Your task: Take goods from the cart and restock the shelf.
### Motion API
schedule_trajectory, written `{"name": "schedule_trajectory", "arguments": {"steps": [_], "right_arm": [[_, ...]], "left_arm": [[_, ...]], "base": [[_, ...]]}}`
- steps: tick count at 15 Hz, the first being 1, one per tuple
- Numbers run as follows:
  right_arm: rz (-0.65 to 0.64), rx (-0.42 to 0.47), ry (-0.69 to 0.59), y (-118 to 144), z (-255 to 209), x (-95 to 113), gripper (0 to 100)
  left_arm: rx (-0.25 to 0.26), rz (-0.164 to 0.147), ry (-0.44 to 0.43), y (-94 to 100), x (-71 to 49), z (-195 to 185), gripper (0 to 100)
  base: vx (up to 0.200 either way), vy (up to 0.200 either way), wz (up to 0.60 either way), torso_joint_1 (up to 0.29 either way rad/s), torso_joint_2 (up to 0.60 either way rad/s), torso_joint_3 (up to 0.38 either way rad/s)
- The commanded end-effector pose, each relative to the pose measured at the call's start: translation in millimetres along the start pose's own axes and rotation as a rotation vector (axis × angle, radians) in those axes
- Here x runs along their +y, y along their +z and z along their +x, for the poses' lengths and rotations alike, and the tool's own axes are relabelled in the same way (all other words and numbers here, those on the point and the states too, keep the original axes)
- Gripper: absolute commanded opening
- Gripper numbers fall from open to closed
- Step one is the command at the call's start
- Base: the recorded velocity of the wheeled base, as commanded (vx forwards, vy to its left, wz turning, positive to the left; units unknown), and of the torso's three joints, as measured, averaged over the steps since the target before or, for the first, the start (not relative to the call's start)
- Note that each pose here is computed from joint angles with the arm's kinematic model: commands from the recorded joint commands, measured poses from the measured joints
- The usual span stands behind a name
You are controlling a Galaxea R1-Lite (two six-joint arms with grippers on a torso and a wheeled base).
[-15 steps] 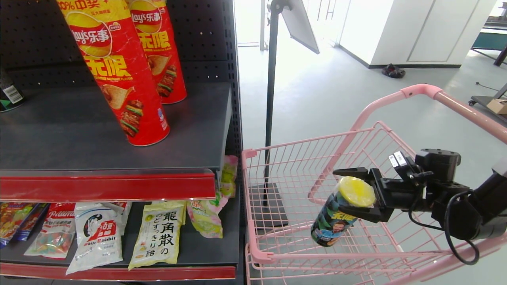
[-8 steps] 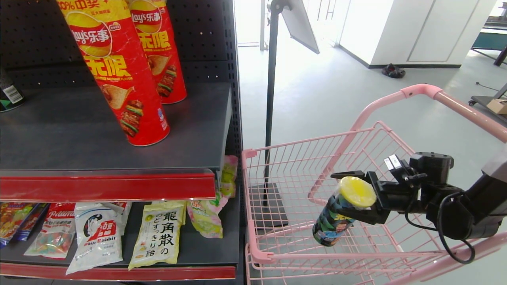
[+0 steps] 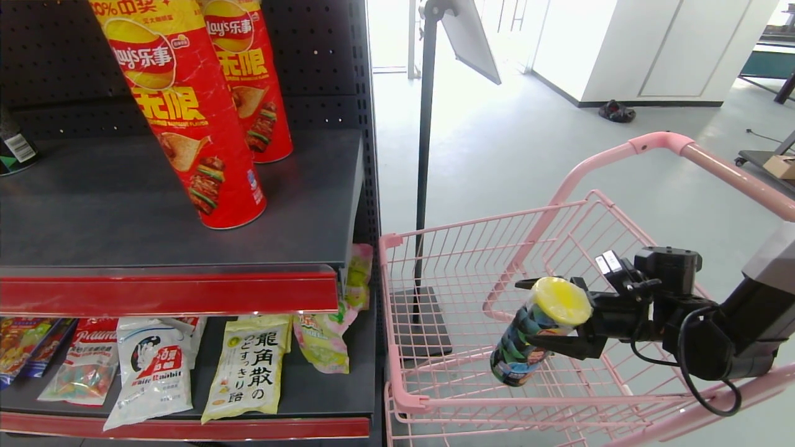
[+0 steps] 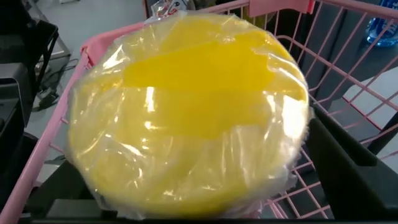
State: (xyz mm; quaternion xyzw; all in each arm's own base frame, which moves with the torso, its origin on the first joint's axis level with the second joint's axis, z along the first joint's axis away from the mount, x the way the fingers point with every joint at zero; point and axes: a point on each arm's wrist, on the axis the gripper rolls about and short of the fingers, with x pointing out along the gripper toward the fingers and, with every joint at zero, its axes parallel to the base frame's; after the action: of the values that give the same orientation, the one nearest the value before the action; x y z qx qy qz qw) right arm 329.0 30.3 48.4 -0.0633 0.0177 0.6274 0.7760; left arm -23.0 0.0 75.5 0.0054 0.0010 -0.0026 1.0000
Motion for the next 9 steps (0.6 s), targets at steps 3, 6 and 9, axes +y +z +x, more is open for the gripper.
{"name": "schedule_trajectory", "arguments": {"steps": [3,6,9], "right_arm": [[0.032,0.008,0.006,-13,2,0,100],[0.04,0.013,0.008,-20,3,-1,100],[0.052,0.016,0.01,-24,3,0,100]], "left_arm": [[0.001,0.0,0.0,0.0,0.0,0,100],[0.001,0.0,0.0,0.0,0.0,0,100],[0.001,0.0,0.0,0.0,0.0,0,100]], "base": [[0.0,0.0,0.0,0.0,0.0,0.0],[0.0,0.0,0.0,0.0,0.0,0.0],[0.0,0.0,0.0,0.0,0.0,0.0]]}}
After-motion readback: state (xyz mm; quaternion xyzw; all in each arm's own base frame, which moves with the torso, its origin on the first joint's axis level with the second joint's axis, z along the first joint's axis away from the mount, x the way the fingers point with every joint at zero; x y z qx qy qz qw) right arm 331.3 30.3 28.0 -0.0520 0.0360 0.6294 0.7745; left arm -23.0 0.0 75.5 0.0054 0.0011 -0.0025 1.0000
